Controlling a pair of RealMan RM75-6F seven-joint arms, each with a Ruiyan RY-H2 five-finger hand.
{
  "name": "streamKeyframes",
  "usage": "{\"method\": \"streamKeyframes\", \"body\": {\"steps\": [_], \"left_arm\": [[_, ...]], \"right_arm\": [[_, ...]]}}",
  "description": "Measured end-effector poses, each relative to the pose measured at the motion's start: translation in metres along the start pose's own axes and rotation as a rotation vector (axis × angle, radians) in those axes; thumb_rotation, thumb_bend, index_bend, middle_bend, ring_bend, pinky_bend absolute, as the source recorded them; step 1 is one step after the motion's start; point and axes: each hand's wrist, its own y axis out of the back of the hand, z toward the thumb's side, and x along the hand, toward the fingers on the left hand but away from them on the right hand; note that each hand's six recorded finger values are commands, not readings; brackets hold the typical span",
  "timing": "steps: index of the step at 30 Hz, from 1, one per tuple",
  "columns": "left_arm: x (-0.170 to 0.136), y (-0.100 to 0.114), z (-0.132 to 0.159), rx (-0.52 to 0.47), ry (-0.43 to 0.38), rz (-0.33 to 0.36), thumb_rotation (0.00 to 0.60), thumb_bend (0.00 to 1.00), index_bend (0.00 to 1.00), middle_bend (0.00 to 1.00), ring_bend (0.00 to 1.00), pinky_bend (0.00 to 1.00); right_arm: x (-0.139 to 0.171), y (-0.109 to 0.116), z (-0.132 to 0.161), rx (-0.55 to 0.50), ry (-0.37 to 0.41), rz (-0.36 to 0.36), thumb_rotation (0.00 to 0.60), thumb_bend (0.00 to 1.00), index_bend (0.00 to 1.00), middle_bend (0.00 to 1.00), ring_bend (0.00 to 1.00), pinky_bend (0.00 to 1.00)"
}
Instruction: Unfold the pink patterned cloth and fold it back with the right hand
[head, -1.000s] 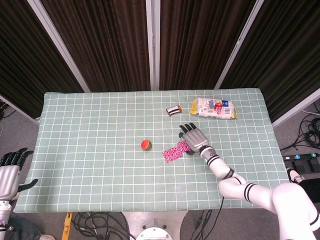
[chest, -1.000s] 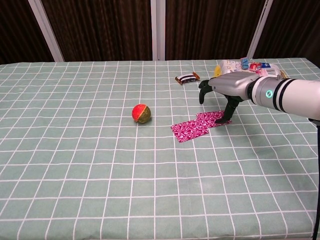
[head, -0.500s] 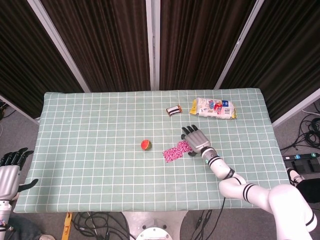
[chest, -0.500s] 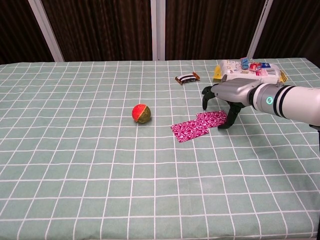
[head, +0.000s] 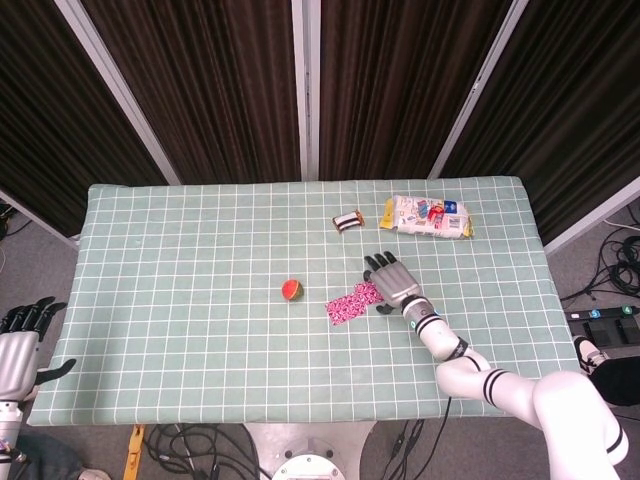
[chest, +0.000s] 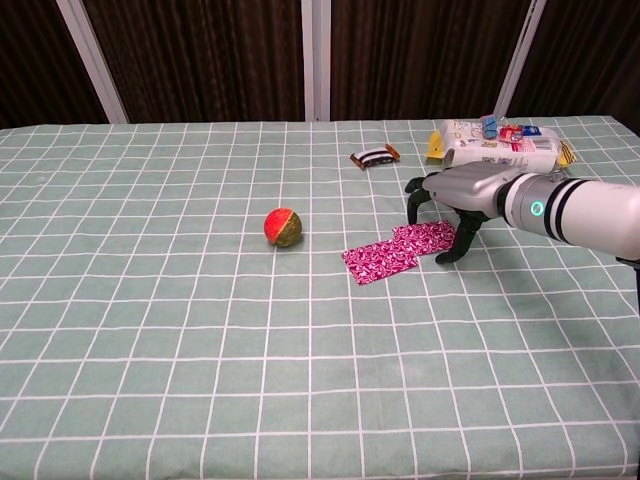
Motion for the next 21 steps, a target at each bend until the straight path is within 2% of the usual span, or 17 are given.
{"method": "streamKeyframes", "body": {"steps": [12,21], "left_arm": [[-0.001,0.0,0.0,-0.001,-0.001,0.001,0.6,0.04,0.25,0.25,0.19,0.16],[0.001,0.0,0.003,0.004,-0.01,0.001,0.6,0.04,0.25,0.25,0.19,0.16]], "right_arm": [[0.001,0.005,-0.005,0.002,-0.014,-0.021,0.597,0.14,0.39,0.04,0.0,0.0],[0.012,0.014,-0.034,0.017,-0.055,-0.034,0.6,0.14,0.39,0.04,0.0,0.0]]}}
